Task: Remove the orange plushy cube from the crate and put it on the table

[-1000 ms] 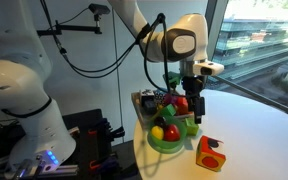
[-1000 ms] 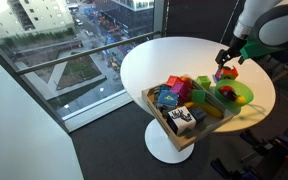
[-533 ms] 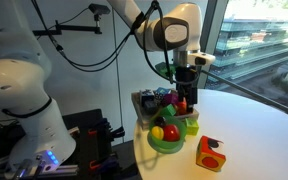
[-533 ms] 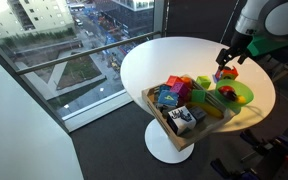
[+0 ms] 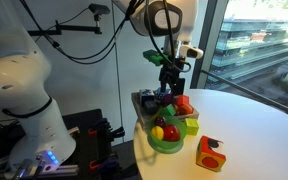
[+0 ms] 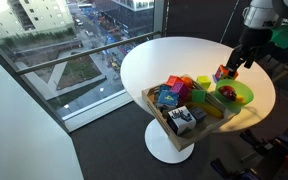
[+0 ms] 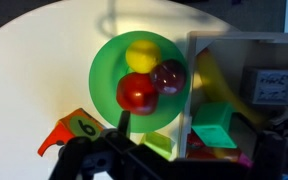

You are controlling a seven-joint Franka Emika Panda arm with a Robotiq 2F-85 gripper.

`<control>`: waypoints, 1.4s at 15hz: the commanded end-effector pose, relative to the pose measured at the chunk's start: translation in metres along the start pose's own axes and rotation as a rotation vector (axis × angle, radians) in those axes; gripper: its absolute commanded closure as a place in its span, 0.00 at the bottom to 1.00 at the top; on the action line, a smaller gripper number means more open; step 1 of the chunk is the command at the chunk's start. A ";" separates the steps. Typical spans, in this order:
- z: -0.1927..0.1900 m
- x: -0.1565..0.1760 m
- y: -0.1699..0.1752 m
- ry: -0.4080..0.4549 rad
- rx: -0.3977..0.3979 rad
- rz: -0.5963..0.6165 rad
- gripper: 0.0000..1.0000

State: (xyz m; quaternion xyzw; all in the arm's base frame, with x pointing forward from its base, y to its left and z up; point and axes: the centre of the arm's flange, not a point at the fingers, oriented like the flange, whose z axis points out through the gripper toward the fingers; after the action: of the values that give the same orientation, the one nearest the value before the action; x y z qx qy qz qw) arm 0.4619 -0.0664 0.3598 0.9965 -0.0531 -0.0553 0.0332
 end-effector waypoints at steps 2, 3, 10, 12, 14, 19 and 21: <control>-0.027 -0.034 -0.006 -0.062 0.048 -0.080 0.00; -0.032 -0.042 -0.009 -0.067 0.046 -0.082 0.00; -0.065 -0.092 -0.028 -0.061 0.039 -0.112 0.00; -0.077 -0.108 -0.030 -0.044 0.038 -0.122 0.00; -0.091 -0.125 -0.027 -0.019 0.037 -0.124 0.00; -0.114 -0.156 -0.025 0.054 0.047 -0.121 0.00; -0.120 -0.164 -0.025 0.076 0.051 -0.122 0.00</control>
State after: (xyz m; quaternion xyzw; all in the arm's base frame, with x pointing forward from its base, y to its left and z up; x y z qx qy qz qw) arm 0.3361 -0.0213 0.4844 0.9993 0.0043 -0.0329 0.0171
